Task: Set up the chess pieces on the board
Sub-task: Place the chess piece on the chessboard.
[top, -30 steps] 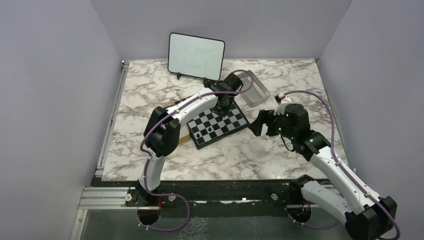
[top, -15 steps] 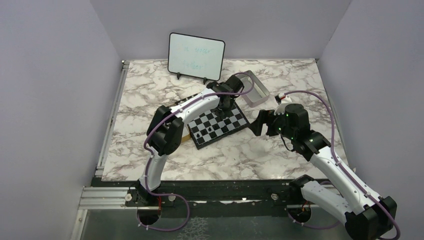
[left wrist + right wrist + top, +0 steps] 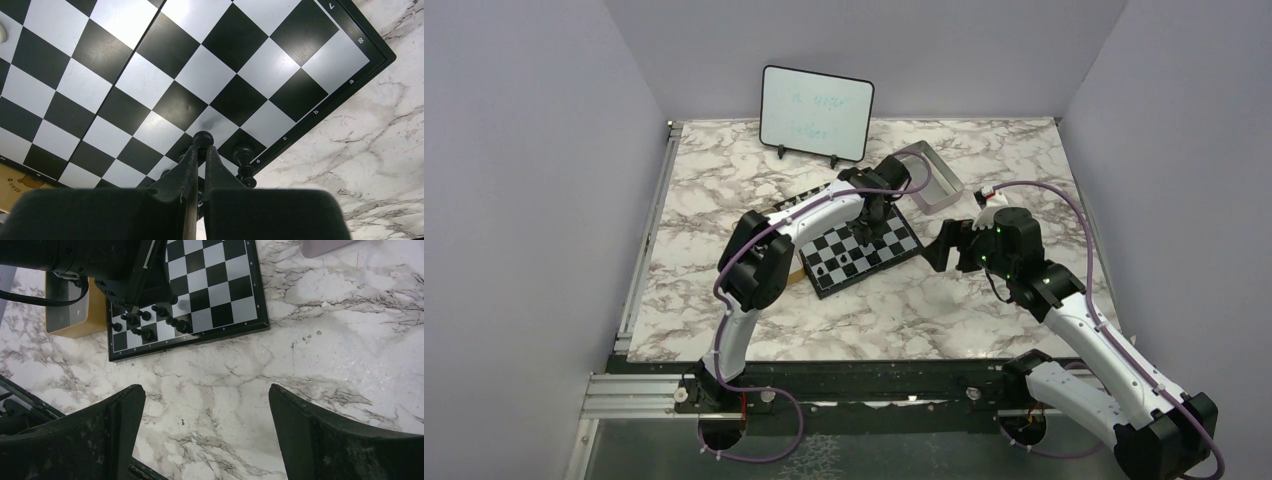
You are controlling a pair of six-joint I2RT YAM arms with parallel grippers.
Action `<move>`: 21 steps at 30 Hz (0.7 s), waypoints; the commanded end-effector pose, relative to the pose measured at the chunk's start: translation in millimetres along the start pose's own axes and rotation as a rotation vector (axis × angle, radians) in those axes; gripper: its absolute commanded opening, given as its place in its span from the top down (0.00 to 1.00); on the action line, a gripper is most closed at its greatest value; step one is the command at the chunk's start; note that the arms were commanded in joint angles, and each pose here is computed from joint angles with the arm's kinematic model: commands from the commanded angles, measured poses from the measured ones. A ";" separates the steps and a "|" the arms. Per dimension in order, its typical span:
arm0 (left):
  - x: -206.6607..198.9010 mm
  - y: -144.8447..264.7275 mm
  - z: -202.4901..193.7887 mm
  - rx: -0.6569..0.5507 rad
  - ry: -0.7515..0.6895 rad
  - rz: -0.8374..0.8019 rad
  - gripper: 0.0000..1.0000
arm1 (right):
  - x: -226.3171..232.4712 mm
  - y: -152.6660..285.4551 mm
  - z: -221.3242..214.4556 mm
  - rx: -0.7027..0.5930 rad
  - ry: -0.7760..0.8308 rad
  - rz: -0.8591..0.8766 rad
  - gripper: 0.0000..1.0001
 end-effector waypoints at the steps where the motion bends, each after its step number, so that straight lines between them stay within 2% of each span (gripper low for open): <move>1: -3.9 -8.3 -4.9 0.022 -0.005 -0.019 0.96 | -3.5 2.4 -1.8 0.002 0.006 -0.025 0.00; 21: -3.7 -17.8 -9.1 0.041 -0.008 -0.019 0.96 | -3.6 2.5 -2.0 0.001 0.005 -0.027 0.00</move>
Point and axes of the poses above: each gripper's point midway between its finger pads, its own y axis back along the fingers, its own x axis along the line the jaws close on, z = x × y, the point moved 9 cm from there along y, back along the fingers, and after that the axes turned 15 degrees about y, right-handed, at the moved point
